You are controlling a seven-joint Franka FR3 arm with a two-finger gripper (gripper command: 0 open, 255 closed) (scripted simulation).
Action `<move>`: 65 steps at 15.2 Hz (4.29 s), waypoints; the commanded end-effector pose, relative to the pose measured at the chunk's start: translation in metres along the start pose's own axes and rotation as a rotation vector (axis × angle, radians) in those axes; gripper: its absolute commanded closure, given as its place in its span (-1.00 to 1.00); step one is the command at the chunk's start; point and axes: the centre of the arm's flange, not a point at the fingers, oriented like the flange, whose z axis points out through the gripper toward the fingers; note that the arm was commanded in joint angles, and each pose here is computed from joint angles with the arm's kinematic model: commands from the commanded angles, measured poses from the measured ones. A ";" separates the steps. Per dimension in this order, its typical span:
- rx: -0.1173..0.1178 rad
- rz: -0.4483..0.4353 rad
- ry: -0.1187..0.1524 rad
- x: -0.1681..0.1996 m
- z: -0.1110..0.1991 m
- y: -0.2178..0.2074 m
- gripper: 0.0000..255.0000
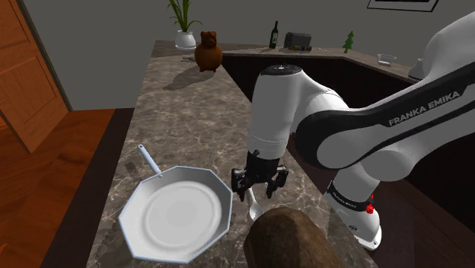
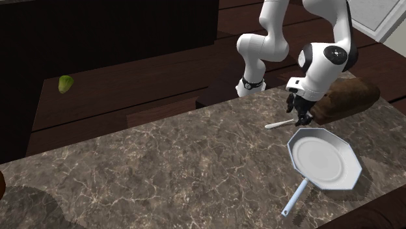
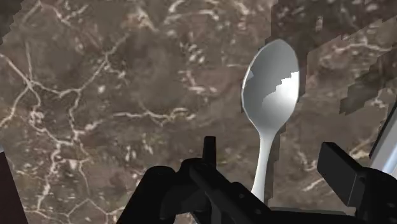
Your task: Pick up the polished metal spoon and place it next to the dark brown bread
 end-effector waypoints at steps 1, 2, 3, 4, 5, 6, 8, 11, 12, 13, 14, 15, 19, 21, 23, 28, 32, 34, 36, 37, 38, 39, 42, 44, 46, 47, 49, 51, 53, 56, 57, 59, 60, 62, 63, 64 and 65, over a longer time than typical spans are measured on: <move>0.017 -0.002 -0.019 0.024 -0.007 0.002 -1.00; 0.027 -0.002 -0.029 0.038 -0.011 0.004 -1.00; 0.038 -0.002 -0.039 0.052 -0.014 0.006 -1.00; 0.048 -0.001 -0.049 0.066 -0.018 0.007 -1.00; 0.059 -0.001 -0.060 0.081 -0.021 0.009 -1.00; 0.063 -0.001 -0.064 0.086 -0.023 0.010 -1.00; 0.063 -0.001 -0.064 0.086 -0.012 0.009 -1.00; 0.063 -0.001 -0.064 0.085 0.004 0.008 -1.00; 0.063 -0.001 -0.064 0.084 0.009 0.008 -1.00; 0.063 -0.001 -0.064 0.084 0.017 0.008 -1.00; 0.063 -0.001 -0.064 0.084 0.017 0.008 -1.00; 0.063 -0.001 -0.064 0.084 0.017 0.008 -1.00; 0.063 -0.001 -0.064 0.084 0.017 0.008 -1.00; 0.063 -0.001 -0.064 0.084 0.017 0.008 -1.00; 0.063 -0.001 -0.064 0.084 0.017 0.008 1.00; 0.063 -0.001 -0.064 0.084 0.017 0.008 1.00; 0.063 -0.001 -0.064 0.084 0.012 0.008 1.00; 0.063 -0.001 -0.064 0.083 0.001 0.008 1.00; 0.063 -0.001 -0.064 0.083 -0.009 0.008 1.00; 0.063 -0.001 -0.064 0.083 -0.014 0.007 1.00; 0.063 -0.001 -0.064 0.083 -0.020 0.007 1.00; 0.063 -0.001 -0.064 0.083 -0.025 0.007 1.00; 0.063 -0.001 -0.064 0.082 -0.041 0.007 1.00; 0.063 -0.001 -0.064 0.082 -0.051 0.007 1.00; 0.063 -0.001 -0.064 0.082 -0.062 0.007 1.00; 0.063 -0.001 -0.064 0.081 -0.067 0.007 1.00; 0.063 -0.001 -0.064 0.081 -0.078 0.007 1.00; 0.063 -0.001 -0.064 0.081 -0.088 0.007 1.00; 0.063 -0.001 -0.064 0.080 -0.099 0.007 1.00; 0.063 -0.001 -0.064 0.080 -0.115 0.007 1.00; 0.063 -0.001 -0.064 0.080 -0.120 0.007 1.00; 0.063 -0.001 -0.064 0.079 -0.131 0.007 1.00; 0.063 -0.001 -0.064 0.079 -0.136 0.007 1.00; 0.063 -0.001 -0.064 0.079 -0.146 0.007 1.00; 0.063 -0.001 -0.064 0.079 -0.152 0.007 1.00; 0.063 -0.001 -0.064 0.079 -0.157 0.007 1.00; 0.063 -0.001 -0.064 0.079 -0.162 0.007 1.00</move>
